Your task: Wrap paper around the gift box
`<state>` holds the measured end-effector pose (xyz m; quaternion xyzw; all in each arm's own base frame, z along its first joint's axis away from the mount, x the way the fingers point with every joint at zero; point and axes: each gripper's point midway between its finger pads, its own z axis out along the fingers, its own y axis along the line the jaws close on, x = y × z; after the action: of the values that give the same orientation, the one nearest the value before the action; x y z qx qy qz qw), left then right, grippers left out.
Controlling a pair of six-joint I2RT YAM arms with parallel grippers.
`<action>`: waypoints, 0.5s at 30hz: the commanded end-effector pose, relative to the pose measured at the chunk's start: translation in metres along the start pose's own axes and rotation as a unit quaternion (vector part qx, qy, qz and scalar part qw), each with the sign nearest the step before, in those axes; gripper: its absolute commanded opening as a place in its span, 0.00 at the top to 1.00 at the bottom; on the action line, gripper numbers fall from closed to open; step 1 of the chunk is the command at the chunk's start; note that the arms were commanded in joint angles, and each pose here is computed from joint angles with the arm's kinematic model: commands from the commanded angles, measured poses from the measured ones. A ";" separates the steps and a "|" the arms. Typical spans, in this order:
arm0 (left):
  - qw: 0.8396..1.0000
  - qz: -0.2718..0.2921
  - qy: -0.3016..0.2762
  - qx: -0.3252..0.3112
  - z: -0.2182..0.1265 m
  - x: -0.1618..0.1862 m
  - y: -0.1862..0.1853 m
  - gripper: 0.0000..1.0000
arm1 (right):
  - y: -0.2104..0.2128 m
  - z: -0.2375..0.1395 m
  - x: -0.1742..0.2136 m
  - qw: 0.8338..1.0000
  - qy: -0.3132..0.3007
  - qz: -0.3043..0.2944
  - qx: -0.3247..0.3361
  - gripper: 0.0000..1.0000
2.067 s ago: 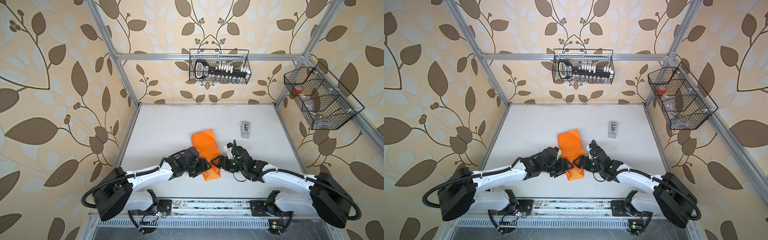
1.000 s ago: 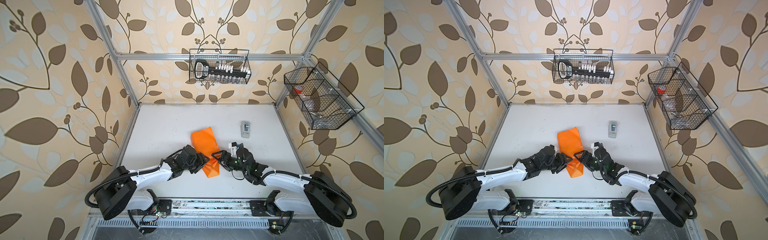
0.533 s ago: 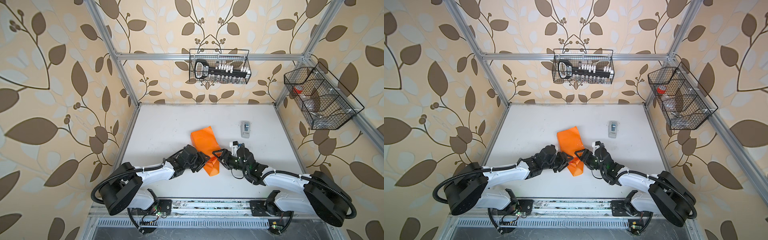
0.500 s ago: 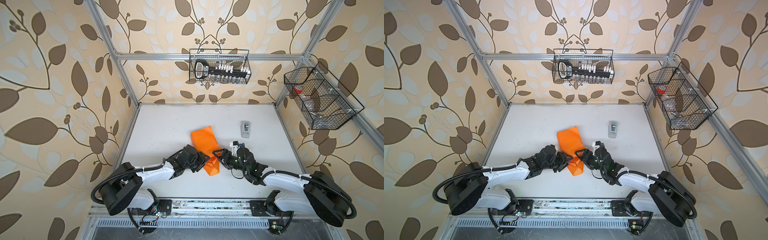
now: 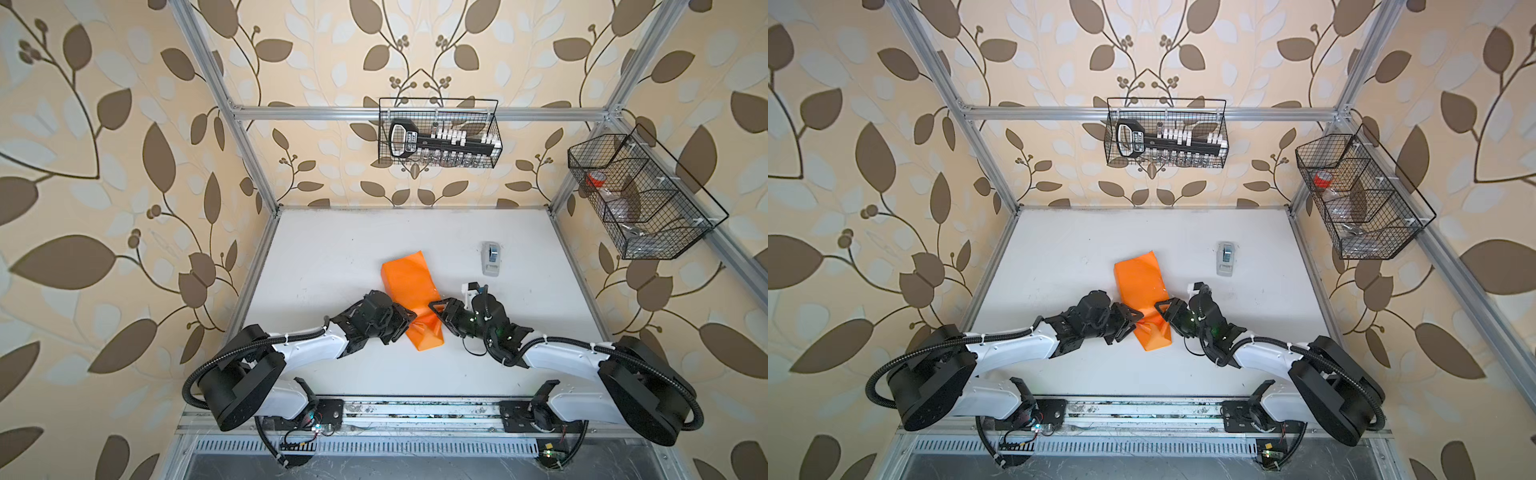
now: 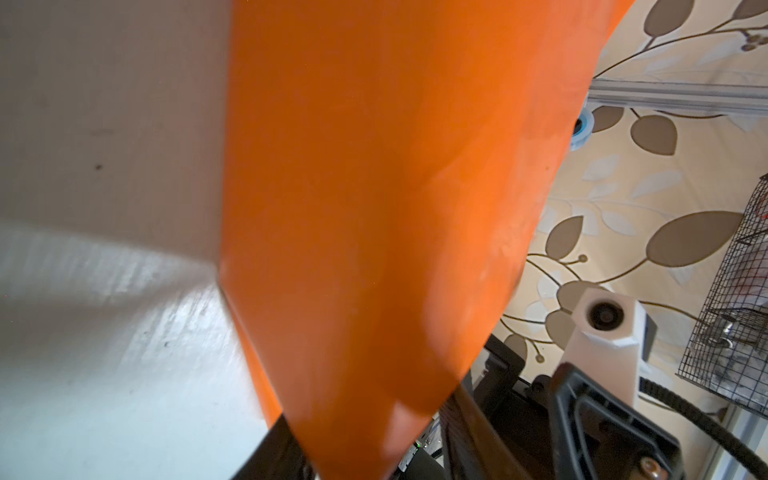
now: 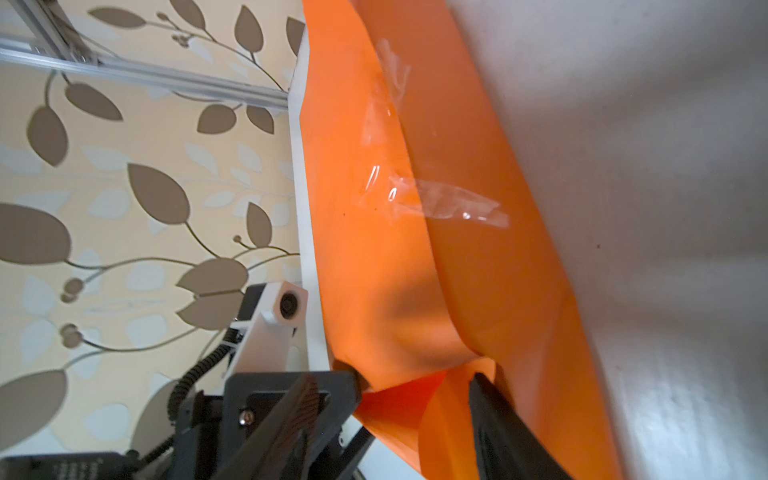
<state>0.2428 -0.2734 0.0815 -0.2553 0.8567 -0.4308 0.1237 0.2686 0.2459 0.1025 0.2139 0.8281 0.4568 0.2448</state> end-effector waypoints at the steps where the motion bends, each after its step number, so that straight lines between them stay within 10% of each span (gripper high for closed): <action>1: 1.000 -0.006 -0.017 0.016 0.000 -0.009 -0.008 0.55 | 0.025 -0.016 -0.008 0.997 -0.010 -0.071 0.001 0.45; 9: 1.000 -0.012 -0.019 0.013 0.000 -0.010 -0.004 0.57 | -0.031 -0.060 -0.022 0.971 -0.005 -0.195 0.137 0.88; 15: 1.000 -0.013 -0.017 0.011 0.001 -0.010 -0.002 0.57 | -0.072 -0.042 0.003 0.966 0.052 -0.205 0.150 0.98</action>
<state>0.2431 -0.2734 0.0814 -0.2619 0.8547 -0.4317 0.1208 0.2495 0.1862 0.0914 0.0854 0.9037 0.2996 0.2938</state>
